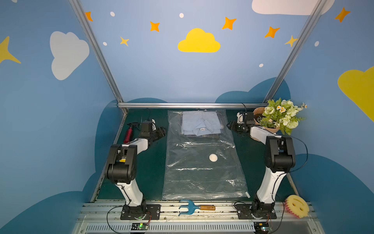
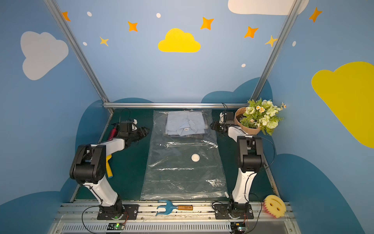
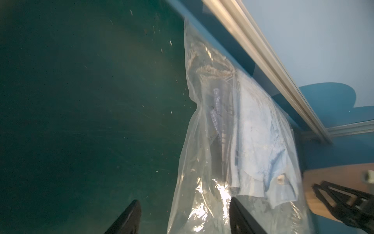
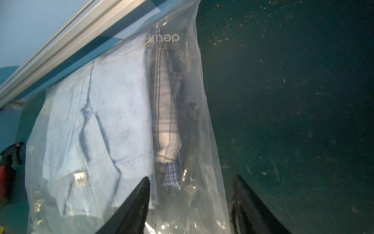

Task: Take the shirt out of the vacuum bag
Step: Move the vacuum bag to the center of the board.

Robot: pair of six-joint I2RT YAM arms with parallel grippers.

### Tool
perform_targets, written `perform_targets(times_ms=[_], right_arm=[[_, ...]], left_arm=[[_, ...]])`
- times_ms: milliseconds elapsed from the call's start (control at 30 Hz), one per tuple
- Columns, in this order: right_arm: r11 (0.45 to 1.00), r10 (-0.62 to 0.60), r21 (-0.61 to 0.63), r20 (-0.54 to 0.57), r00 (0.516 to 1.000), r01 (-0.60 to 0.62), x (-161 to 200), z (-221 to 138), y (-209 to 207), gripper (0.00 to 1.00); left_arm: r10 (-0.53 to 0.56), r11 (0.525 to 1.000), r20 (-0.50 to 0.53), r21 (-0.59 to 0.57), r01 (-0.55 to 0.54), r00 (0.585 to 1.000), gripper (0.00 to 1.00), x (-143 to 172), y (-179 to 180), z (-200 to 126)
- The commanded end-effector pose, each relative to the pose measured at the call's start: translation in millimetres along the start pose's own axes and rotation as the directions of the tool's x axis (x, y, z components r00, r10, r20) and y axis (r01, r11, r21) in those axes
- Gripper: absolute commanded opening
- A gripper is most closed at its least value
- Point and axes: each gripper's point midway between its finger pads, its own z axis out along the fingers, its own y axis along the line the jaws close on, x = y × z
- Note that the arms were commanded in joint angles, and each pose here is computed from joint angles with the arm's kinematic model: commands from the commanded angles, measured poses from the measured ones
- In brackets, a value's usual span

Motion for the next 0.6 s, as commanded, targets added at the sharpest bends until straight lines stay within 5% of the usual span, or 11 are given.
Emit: perform_targets(times_ms=[0,233,567], right_arm=[[0.997,0.067,-0.024,-0.031,0.997,-0.067,-5,15,-2,0.63],[0.993,0.114,-0.001,-0.031,0.993,-0.114,-12,41,-11,0.63],[0.982,0.146,-0.115,-0.055,0.988,-0.152,-3,75,14,0.56]], left_arm=[[-0.060,0.988,-0.081,0.140,0.071,0.995,0.64,-11,-19,15],[-0.102,0.982,-0.202,0.139,0.131,0.974,0.70,-12,-10,58],[-0.119,0.969,-0.321,0.167,0.180,0.940,0.52,0,-12,90]])
